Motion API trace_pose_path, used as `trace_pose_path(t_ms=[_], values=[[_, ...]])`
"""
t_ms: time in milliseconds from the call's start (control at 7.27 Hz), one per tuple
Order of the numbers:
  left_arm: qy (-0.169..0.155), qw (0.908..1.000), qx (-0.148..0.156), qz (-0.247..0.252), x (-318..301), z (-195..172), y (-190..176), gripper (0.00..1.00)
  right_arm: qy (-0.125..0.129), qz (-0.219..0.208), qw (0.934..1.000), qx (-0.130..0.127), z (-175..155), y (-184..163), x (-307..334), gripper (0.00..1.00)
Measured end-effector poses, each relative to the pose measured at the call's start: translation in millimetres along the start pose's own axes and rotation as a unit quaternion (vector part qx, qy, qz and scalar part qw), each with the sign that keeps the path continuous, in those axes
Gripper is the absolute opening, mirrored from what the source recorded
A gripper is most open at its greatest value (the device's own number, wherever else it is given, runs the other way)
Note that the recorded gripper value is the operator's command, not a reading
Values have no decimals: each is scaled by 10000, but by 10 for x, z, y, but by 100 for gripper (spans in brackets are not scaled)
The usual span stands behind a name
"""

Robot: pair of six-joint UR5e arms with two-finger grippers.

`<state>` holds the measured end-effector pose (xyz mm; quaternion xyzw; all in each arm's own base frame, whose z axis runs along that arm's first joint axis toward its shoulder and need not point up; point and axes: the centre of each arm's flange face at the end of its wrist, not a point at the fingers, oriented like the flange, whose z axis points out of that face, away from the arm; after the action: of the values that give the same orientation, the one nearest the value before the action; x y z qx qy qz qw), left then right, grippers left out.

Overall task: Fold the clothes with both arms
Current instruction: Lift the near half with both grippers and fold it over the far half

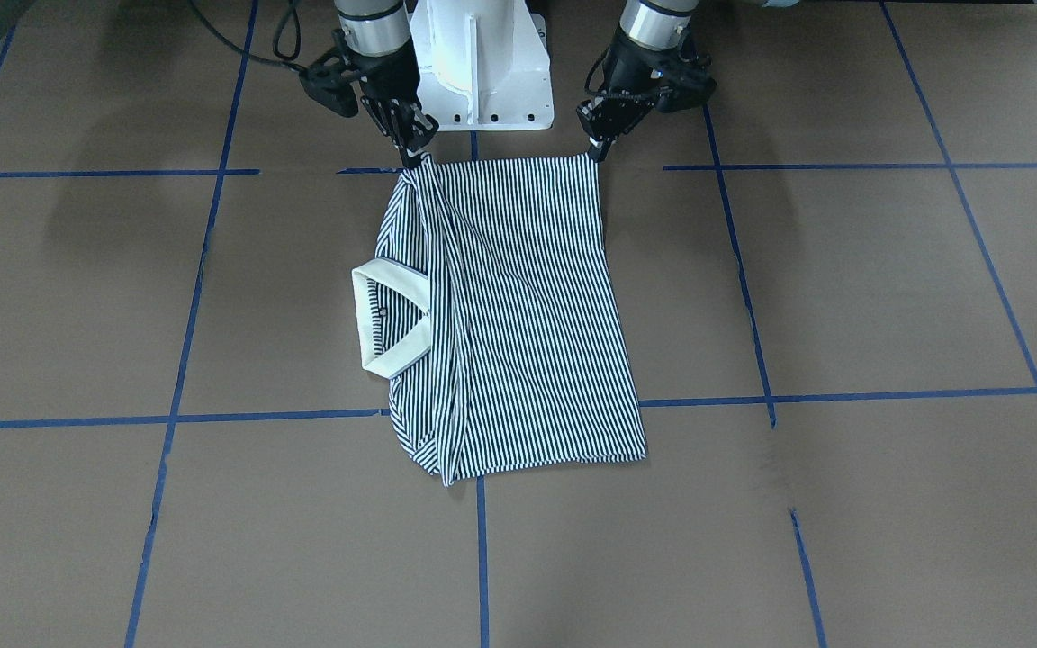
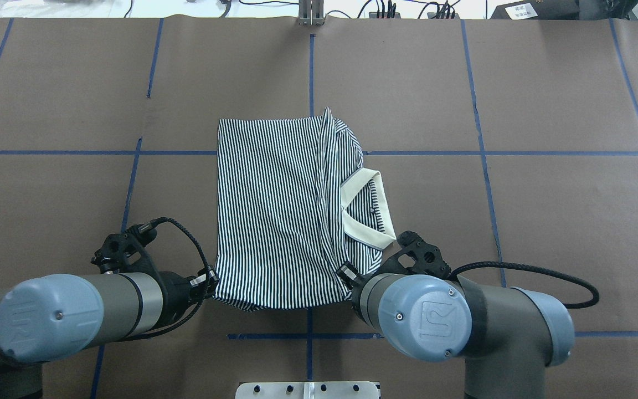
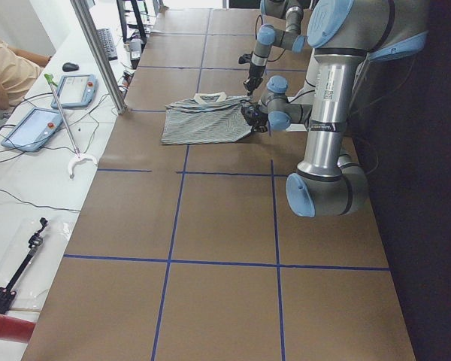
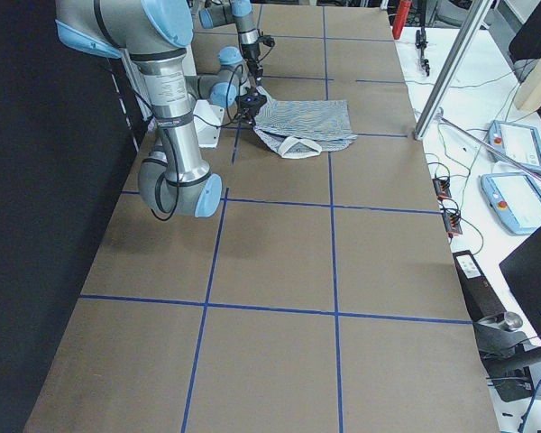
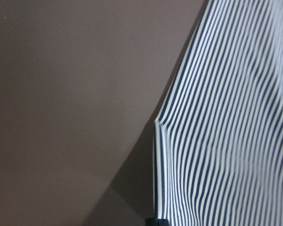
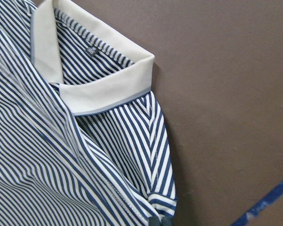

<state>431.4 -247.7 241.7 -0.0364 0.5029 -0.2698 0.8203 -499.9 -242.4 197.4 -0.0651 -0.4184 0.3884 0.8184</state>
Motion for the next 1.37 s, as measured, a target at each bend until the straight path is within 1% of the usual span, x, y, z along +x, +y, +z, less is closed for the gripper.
trace_pose_path(t_ms=[137,412,550,687,825,1100,1237,1375], values=[[56,10000,26,-2,123,-127,-61,0,-24,-30,9998,184,-138,-123,-130,0],[228,9985,486,69,523,-87,-550,0,-242,-97,9978,616,-140,-616,-742,0],[258,9967,768,106,731,-15,-858,0,-378,-41,9968,708,-32,-829,-1074,0],[224,9943,1030,183,868,83,-1175,0,-465,26,9961,751,166,-1015,-1423,0],[196,9921,1215,258,934,238,-1452,0,-487,48,9957,789,376,-1173,-1746,0],[267,9894,1397,283,988,655,-1853,0,-390,-42,9959,810,671,-1474,-2183,0],[289,9883,1472,288,1026,880,-2039,0,-404,-107,9960,786,841,-1625,-2329,0],[282,9861,1597,359,1048,1123,-2314,7,-478,-150,9957,773,1079,-1798,-2497,9]])
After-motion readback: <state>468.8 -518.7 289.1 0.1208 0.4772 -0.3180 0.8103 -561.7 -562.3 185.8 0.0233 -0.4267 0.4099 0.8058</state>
